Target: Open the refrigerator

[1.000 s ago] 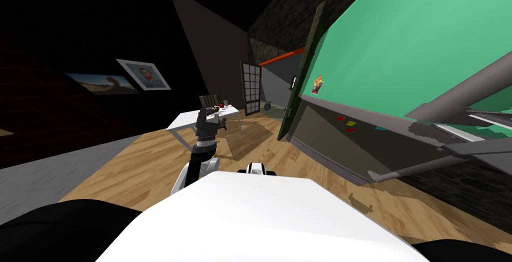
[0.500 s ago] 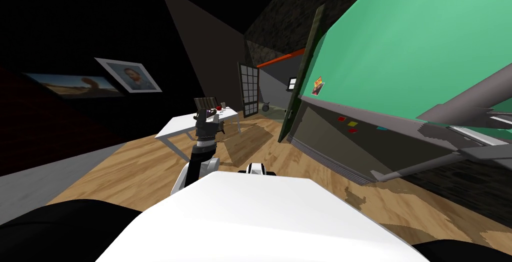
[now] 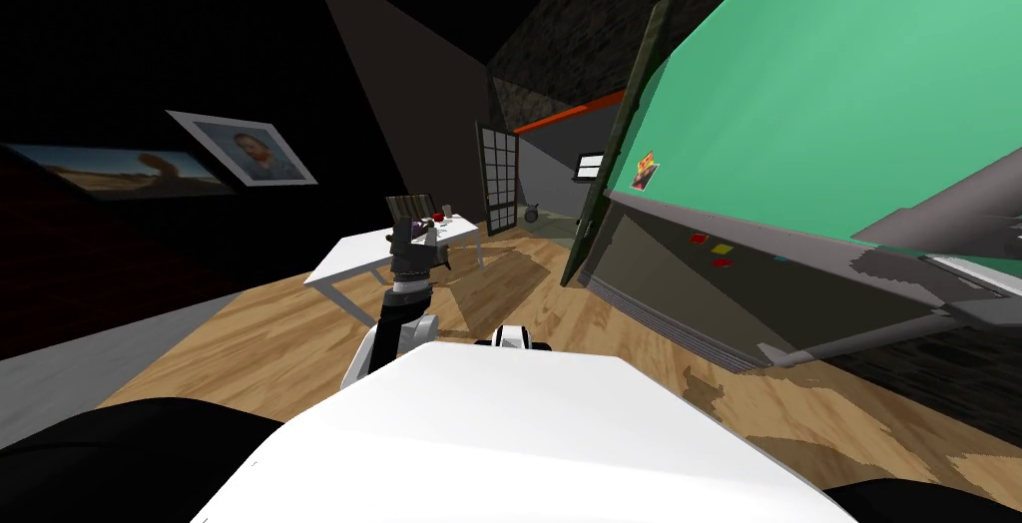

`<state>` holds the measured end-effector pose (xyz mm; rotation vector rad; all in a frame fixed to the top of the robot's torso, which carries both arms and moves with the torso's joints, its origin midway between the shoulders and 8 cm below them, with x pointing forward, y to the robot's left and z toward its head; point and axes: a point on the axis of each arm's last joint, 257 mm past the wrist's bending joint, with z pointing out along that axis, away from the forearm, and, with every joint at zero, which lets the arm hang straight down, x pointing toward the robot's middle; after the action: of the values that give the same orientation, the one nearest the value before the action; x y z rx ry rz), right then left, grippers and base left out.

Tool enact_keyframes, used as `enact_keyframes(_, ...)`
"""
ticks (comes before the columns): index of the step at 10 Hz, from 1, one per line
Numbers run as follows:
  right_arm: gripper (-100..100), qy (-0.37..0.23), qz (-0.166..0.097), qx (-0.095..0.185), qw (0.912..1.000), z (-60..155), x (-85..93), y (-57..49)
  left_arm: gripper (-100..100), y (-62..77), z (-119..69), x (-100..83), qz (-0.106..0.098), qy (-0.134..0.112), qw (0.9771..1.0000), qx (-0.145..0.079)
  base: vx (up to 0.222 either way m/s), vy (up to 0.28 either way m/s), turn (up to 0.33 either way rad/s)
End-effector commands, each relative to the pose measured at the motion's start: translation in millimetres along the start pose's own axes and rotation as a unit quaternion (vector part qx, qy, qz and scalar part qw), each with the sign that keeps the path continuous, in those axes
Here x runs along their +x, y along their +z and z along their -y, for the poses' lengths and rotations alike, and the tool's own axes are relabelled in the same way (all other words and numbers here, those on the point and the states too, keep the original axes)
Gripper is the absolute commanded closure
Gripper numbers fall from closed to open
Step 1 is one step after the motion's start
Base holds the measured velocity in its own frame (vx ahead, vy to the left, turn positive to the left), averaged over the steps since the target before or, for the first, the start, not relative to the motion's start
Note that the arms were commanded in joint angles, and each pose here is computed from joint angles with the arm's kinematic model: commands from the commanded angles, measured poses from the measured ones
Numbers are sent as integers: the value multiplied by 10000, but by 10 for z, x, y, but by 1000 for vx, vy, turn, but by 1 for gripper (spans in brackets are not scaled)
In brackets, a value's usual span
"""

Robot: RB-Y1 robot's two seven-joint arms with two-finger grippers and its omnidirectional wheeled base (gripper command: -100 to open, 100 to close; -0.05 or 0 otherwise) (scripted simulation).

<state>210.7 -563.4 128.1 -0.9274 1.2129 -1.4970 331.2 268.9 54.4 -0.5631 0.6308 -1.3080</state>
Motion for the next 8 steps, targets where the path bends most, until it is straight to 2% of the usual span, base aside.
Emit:
enact_keyframes(1,100,-77,-26,48,10000,65,12,10,0,0,0,0,0,0,10000,0,90,218,-36)
enact_keyframes(4,100,-164,-200,35,9997,110,119,-52,0,0,0,0,0,0,10000,0,121,239,-47)
enact_keyframes(5,-100,-93,-206,-41,9997,123,157,-14,0,0,0,0,0,0,10000,0,10,142,-156)
enact_keyframes(8,-100,-65,-187,-50,9998,236,170,92,0,0,0,0,-2,2,10000,0,-29,-35,-24)
